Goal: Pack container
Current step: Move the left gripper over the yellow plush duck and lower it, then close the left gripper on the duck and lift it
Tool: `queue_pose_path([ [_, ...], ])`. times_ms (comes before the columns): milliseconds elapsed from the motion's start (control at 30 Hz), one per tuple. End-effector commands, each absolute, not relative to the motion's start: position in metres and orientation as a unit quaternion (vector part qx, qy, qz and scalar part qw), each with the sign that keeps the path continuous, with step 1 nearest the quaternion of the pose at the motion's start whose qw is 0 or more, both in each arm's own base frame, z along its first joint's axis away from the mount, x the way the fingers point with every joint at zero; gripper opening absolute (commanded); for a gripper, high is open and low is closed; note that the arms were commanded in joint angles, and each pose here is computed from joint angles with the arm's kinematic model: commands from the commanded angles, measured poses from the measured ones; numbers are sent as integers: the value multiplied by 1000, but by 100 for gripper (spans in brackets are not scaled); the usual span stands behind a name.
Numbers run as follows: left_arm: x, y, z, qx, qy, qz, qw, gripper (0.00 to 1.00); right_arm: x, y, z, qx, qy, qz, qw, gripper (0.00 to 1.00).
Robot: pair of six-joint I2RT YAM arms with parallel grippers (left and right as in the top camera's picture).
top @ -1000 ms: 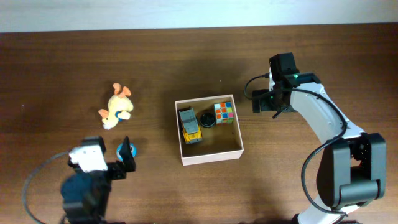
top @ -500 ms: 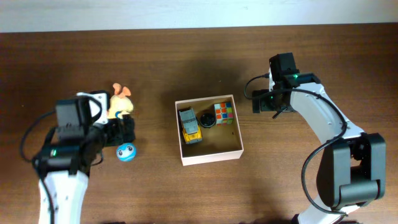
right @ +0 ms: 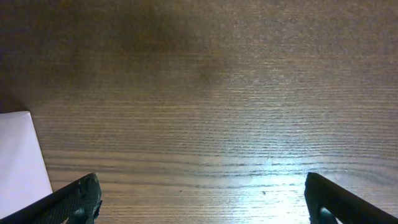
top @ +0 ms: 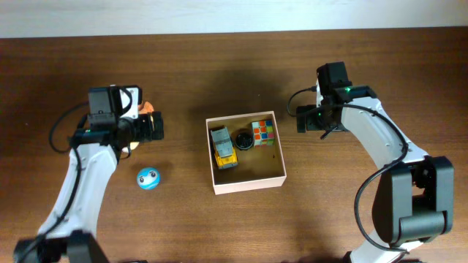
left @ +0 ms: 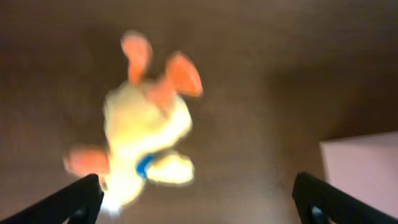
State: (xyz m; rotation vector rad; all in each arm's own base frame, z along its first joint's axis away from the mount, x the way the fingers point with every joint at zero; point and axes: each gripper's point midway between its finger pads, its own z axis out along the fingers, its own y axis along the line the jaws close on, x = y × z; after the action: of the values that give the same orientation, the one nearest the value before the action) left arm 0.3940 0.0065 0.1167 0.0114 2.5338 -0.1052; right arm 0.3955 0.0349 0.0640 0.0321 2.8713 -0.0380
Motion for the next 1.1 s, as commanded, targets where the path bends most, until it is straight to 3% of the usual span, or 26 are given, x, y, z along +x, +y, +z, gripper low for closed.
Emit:
queue_pose_path([
  [0, 409, 15, 104, 79, 950, 5, 301, 100, 395, 33, 63, 15, 991, -12, 134, 99],
  [133, 421, 17, 89, 138, 943, 25, 300, 100, 395, 33, 63, 15, 991, -12, 134, 99],
  [333, 427, 37, 70, 136, 947, 83, 280, 100, 395, 33, 63, 15, 991, -12, 134, 99],
  [467, 423, 50, 66, 135, 948, 119, 263, 91, 395, 33, 63, 15, 991, -12, 134, 99],
  [567, 421, 52, 64, 133, 949, 124, 256, 77, 395, 33, 63, 15, 991, -12, 134, 99],
  [733, 420, 52, 64, 133, 950, 124, 255, 72, 395, 33, 63, 15, 991, -12, 134, 99],
  [1067, 431, 51, 52, 139, 947, 117, 264, 84, 395, 33, 63, 15, 991, -12, 134, 99],
])
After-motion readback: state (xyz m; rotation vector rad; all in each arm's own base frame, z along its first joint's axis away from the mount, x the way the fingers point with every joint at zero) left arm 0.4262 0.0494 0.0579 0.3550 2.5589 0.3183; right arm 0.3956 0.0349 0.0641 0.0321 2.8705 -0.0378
